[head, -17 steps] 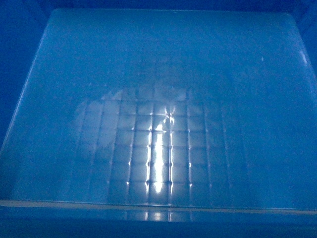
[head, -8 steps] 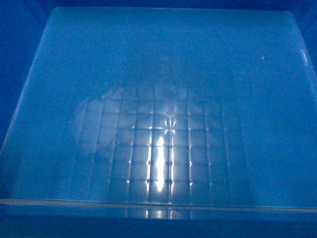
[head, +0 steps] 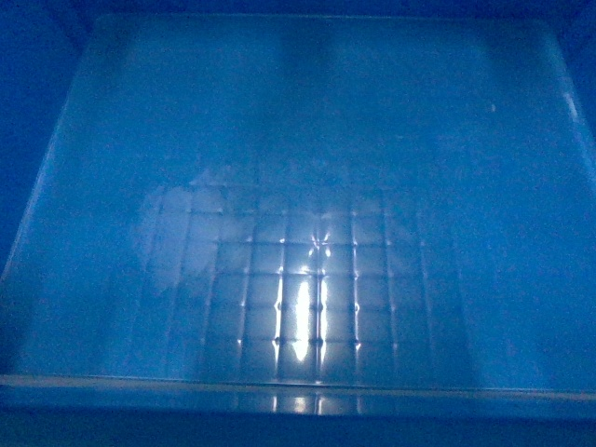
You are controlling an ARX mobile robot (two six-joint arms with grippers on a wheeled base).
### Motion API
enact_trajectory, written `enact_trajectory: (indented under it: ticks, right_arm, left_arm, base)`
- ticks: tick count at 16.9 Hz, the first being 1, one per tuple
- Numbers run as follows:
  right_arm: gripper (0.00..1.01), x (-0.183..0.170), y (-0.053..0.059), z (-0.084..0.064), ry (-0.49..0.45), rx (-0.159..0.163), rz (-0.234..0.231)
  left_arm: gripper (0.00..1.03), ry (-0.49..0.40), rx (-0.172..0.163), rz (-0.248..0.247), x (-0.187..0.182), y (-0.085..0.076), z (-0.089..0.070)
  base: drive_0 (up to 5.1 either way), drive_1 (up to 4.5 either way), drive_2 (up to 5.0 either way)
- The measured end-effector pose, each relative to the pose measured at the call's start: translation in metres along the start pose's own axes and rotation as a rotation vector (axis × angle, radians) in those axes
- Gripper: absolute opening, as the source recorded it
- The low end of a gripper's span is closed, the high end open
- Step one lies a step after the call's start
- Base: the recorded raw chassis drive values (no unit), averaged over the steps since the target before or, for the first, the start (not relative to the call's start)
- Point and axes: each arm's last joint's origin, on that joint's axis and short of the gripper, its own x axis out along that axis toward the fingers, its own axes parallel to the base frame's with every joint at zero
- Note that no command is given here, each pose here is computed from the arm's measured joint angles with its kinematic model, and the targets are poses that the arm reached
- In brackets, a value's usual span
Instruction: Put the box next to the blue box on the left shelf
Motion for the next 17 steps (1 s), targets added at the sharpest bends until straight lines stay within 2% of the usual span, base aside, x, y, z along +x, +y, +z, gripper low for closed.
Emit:
enact_trajectory:
  ticks: [10, 17]
  right_arm:
    - [0.10, 0.0003, 0.0003, 0.0002, -0.001, 0.001, 0.001]
    - [0.10, 0.0001, 0.0001, -0.0002, 0.003, -0.002, 0.000]
  left_arm:
    - [0.10, -0.001, -0.001, -0.002, 0.0005, -0.0005, 0.0000]
    - [0.10, 0.004, 0.001, 0.000, 0.0007, -0.0004, -0.0006]
  base:
    - [0.0, 4.08, -4.2]
    - [0.0, 0.00, 0.0]
